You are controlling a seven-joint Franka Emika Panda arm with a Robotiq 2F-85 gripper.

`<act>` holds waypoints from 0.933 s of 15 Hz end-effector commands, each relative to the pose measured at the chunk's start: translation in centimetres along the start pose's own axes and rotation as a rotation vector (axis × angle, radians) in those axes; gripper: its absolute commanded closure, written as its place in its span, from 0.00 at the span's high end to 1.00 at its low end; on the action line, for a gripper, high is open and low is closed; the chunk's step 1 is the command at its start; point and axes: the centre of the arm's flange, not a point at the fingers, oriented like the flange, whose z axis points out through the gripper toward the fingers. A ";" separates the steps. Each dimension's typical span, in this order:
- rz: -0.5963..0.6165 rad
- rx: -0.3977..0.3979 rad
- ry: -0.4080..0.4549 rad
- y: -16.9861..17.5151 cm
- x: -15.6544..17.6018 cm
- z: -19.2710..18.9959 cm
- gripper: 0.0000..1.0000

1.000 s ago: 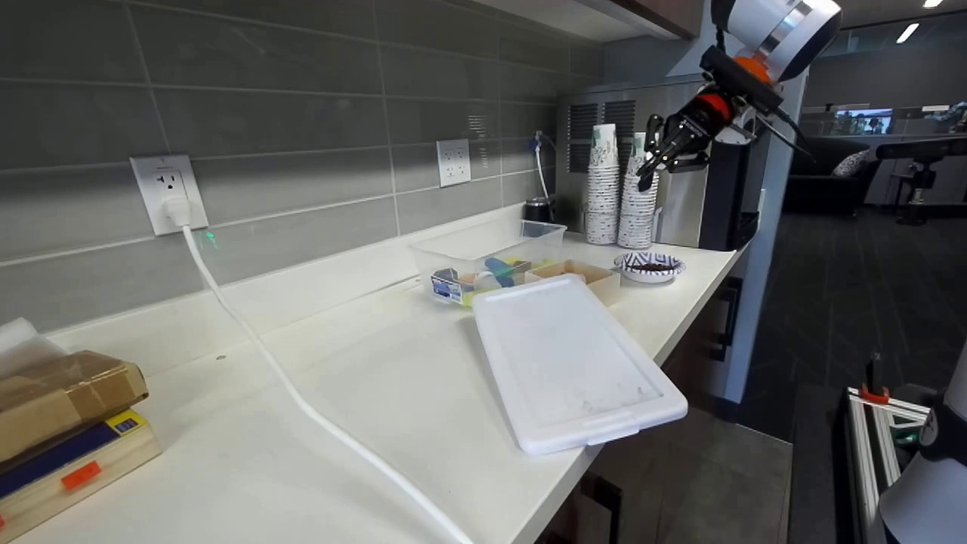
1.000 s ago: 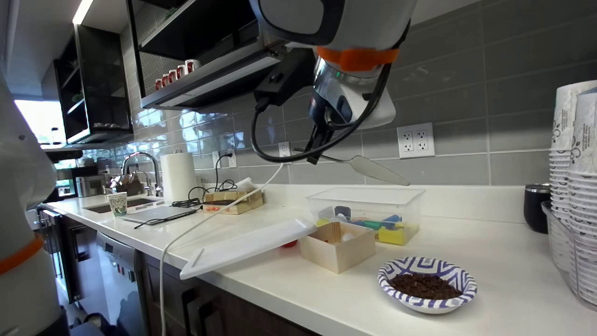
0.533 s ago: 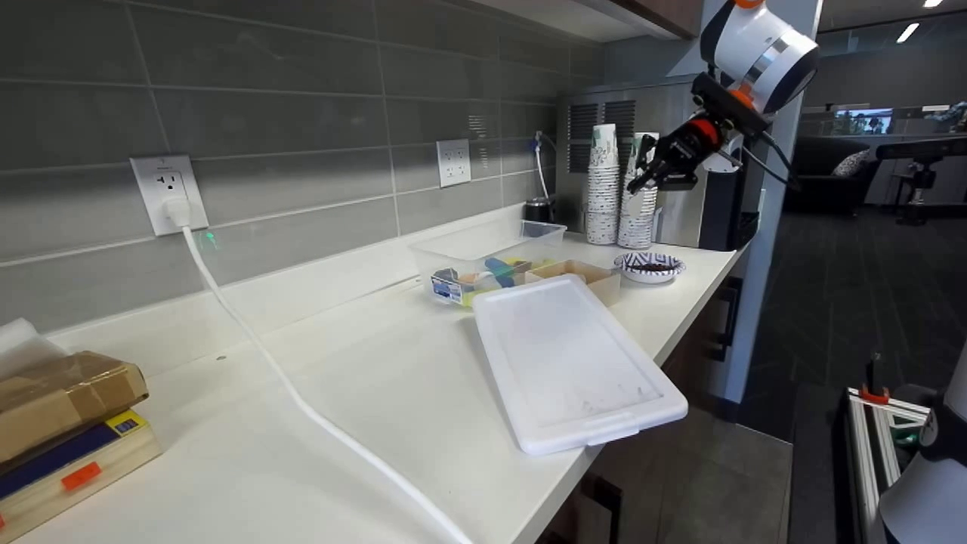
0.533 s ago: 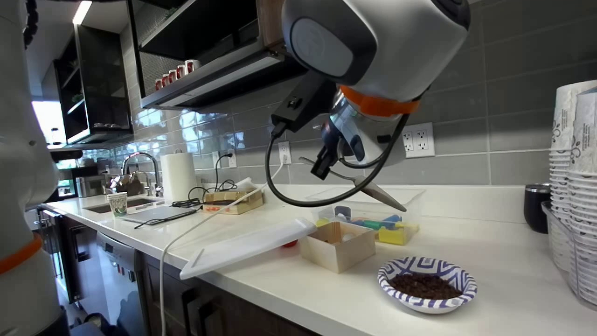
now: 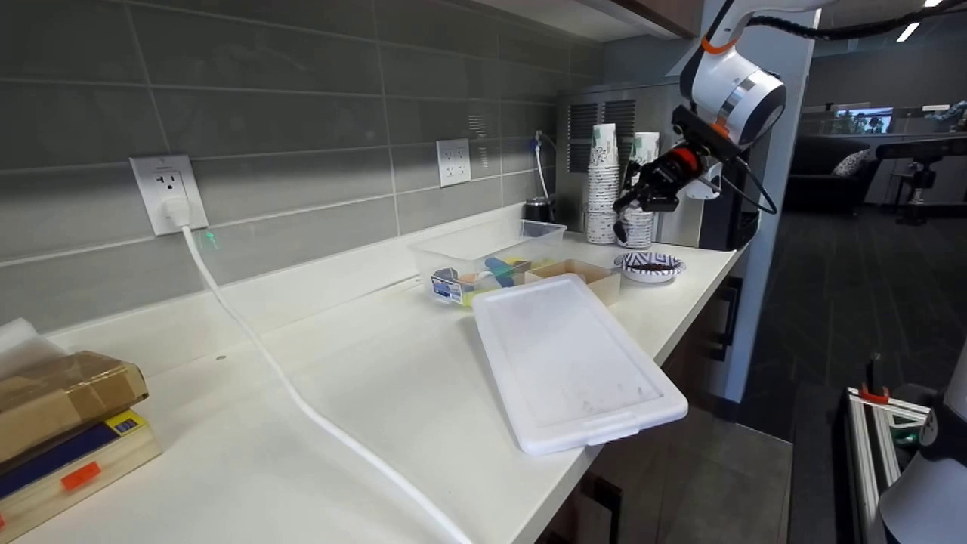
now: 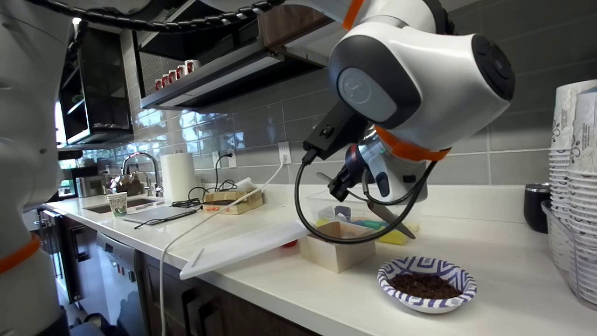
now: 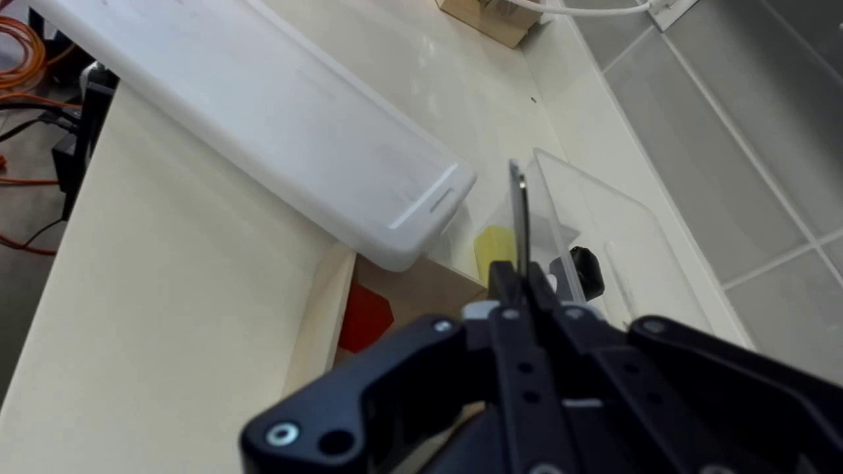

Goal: Use the cake slicer to stir in the bowl

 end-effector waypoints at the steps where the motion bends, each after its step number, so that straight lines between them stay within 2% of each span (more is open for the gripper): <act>1: 0.034 0.020 -0.032 -0.3 2.8 -0.7 0.01; 8: 0.162 0.006 -0.072 3.2 6.2 -1.8 0.01; 14: 0.232 -0.005 -0.127 4.9 7.2 -1.6 0.01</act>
